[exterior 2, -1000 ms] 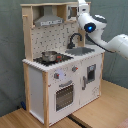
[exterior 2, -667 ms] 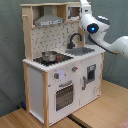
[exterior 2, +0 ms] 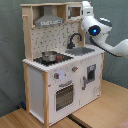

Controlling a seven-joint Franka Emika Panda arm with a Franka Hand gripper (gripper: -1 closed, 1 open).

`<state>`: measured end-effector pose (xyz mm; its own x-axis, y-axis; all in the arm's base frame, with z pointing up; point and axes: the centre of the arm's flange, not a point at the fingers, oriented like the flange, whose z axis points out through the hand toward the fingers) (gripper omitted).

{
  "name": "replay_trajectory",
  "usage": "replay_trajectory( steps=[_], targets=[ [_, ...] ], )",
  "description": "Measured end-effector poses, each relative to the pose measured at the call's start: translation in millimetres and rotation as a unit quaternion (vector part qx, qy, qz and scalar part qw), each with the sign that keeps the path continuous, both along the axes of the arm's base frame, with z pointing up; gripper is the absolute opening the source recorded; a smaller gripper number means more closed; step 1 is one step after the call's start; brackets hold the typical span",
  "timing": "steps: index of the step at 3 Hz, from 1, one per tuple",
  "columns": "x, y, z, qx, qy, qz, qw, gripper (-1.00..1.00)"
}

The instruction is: Play with the kitchen

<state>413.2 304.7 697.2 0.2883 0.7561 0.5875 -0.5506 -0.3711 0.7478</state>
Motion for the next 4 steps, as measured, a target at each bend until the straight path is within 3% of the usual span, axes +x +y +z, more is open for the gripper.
replay_trajectory(
  steps=[1,3,4],
  targets=[
    [-15.7,27.2,-14.2,0.002,0.010,-0.003,0.9999,1.00],
    [0.5,104.3,-76.6,-0.005,0.063,0.049,0.9968,1.00],
    [6.6,136.8,-92.1,0.002,0.080,0.078,0.9937,1.00]
  ],
)
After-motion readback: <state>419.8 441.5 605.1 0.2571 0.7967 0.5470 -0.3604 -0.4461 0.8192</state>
